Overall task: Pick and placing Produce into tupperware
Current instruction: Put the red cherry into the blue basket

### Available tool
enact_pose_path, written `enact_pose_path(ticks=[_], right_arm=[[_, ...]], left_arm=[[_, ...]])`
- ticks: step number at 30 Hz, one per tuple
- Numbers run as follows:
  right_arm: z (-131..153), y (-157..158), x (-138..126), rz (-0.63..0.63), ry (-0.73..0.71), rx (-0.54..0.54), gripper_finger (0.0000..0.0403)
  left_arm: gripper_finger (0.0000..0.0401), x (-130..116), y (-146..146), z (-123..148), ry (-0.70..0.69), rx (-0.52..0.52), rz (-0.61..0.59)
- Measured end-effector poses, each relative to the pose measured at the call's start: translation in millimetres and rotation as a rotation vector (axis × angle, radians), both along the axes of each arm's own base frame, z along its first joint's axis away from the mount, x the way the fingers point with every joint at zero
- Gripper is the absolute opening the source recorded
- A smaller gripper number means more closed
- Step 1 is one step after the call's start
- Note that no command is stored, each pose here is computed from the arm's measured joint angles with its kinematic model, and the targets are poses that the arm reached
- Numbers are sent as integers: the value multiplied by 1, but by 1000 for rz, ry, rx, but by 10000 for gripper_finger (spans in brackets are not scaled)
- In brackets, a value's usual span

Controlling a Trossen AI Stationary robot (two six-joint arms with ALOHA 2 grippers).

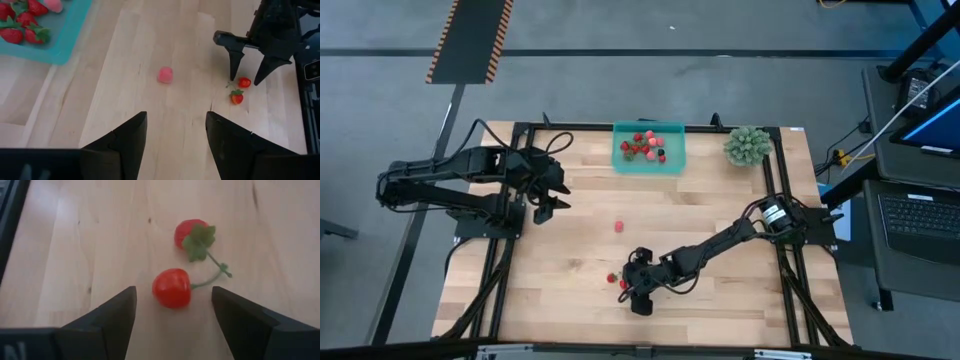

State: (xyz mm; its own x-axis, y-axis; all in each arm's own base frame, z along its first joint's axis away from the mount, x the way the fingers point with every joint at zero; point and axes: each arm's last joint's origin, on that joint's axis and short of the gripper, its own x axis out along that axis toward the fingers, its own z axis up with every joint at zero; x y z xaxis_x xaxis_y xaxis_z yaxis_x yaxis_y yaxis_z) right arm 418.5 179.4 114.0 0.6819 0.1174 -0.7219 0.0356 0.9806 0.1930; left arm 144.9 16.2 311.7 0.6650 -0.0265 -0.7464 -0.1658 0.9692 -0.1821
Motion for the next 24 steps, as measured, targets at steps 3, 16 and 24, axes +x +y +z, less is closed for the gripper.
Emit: enact_pose_path(ticks=[3, 16, 24], right_arm=[[-4, 0, 1, -5, -3, -5, 261], [-7, 0, 3, -34, -25, -28, 261], [-9, -2, 3, -50, -29, -84, 261]], left_arm=[[195, 0, 0, 0, 0, 0, 0], [195, 0, 0, 0, 1, 0, 0], [195, 0, 0, 0, 1, 0, 0]])
